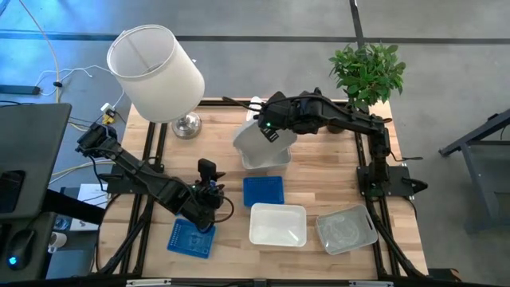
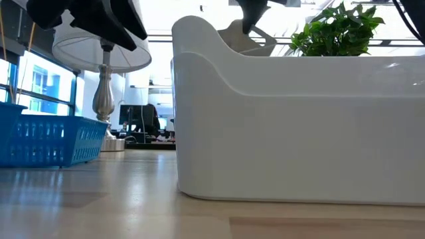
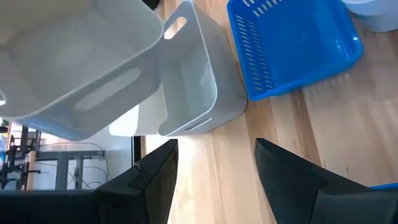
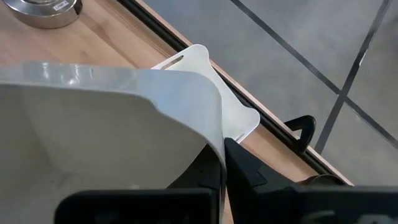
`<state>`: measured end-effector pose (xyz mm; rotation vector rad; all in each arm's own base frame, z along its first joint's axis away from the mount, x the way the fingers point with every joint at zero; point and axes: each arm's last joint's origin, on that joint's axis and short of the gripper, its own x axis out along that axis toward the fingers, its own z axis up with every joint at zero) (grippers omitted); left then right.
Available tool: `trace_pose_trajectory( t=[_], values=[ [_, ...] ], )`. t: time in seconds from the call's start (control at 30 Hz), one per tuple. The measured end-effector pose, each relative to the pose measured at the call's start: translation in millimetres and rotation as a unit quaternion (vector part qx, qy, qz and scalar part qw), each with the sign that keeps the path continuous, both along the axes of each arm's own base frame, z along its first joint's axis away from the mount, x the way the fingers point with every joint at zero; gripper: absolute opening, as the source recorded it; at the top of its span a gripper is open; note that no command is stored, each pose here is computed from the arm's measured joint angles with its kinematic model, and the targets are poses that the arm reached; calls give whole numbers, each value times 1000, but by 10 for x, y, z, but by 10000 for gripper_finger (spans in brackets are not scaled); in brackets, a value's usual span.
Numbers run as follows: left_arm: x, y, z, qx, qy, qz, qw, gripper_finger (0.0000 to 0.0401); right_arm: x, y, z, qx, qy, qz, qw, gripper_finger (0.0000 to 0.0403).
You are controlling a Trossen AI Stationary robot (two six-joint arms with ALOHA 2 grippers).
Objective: Stack baskets by color
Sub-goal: Stack the top left gray bin on the top left gray bin
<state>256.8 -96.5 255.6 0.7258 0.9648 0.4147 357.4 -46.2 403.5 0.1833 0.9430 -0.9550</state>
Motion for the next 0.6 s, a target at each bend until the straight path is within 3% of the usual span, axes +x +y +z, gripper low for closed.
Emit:
trace_pose_trajectory(
  t=[0.6],
  values=[
    [-5, -13, 0, 0, 0, -2, 1000, 197, 28, 308, -2, -12, 13, 56, 998, 0]
  ],
)
